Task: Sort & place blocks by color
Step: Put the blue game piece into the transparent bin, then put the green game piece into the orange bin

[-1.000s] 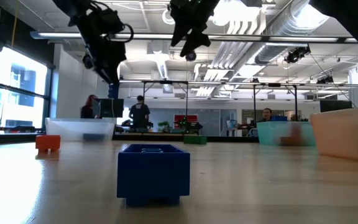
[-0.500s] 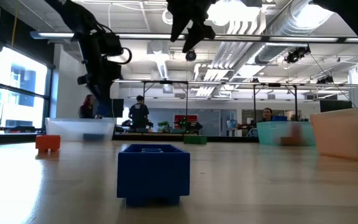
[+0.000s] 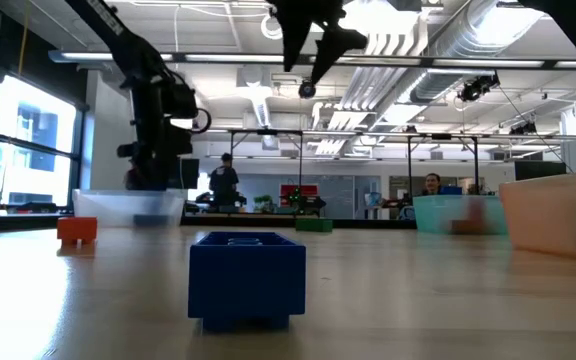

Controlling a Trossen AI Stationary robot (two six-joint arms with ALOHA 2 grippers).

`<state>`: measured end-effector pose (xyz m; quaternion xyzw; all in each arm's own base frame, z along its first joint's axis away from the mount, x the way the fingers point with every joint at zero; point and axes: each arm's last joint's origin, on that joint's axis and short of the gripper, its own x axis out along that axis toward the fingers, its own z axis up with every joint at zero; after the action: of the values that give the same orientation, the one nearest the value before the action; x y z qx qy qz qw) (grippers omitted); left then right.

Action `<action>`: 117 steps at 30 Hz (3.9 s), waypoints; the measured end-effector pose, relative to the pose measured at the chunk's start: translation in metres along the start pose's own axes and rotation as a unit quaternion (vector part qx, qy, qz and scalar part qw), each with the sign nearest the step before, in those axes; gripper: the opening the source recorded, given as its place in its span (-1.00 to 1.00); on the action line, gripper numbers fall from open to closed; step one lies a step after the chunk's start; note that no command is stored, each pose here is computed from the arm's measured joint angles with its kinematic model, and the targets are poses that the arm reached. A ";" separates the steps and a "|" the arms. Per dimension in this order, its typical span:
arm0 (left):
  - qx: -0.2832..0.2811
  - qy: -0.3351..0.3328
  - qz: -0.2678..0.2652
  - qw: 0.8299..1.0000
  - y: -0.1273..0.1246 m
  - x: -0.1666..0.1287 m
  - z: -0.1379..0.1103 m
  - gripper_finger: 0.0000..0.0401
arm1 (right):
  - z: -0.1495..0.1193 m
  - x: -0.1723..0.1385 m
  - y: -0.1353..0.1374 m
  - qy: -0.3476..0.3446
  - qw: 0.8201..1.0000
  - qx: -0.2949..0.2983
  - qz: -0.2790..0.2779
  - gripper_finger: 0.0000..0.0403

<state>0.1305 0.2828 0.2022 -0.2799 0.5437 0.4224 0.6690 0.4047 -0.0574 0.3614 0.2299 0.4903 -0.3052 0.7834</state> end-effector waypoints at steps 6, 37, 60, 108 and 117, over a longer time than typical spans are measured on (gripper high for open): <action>-0.012 0.009 0.022 1.000 0.001 0.003 0.000 -0.21 | -0.010 0.026 -0.009 0.052 0.997 0.017 -0.059 0.24; -0.011 0.043 0.022 0.999 0.006 -0.042 0.014 0.21 | 0.046 0.127 -0.115 -0.001 1.000 -0.016 -0.021 0.24; -0.011 0.095 -0.058 0.994 0.001 -0.090 0.007 0.21 | 0.038 0.214 -0.132 0.085 0.995 -0.040 -0.030 0.24; 0.136 -0.049 -0.080 0.986 -0.052 -0.164 -0.024 0.21 | -0.023 0.140 -0.024 0.114 0.989 -0.006 -0.091 -0.45; 0.163 -0.068 -0.090 0.980 -0.068 -0.167 -0.023 0.21 | -0.059 0.121 0.002 0.144 0.976 -0.016 -0.165 -0.45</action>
<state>0.1695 0.1874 0.3514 -0.1854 0.5310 0.2843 0.7765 0.4097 -0.0474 0.2276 0.1744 0.6338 -0.3863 0.6470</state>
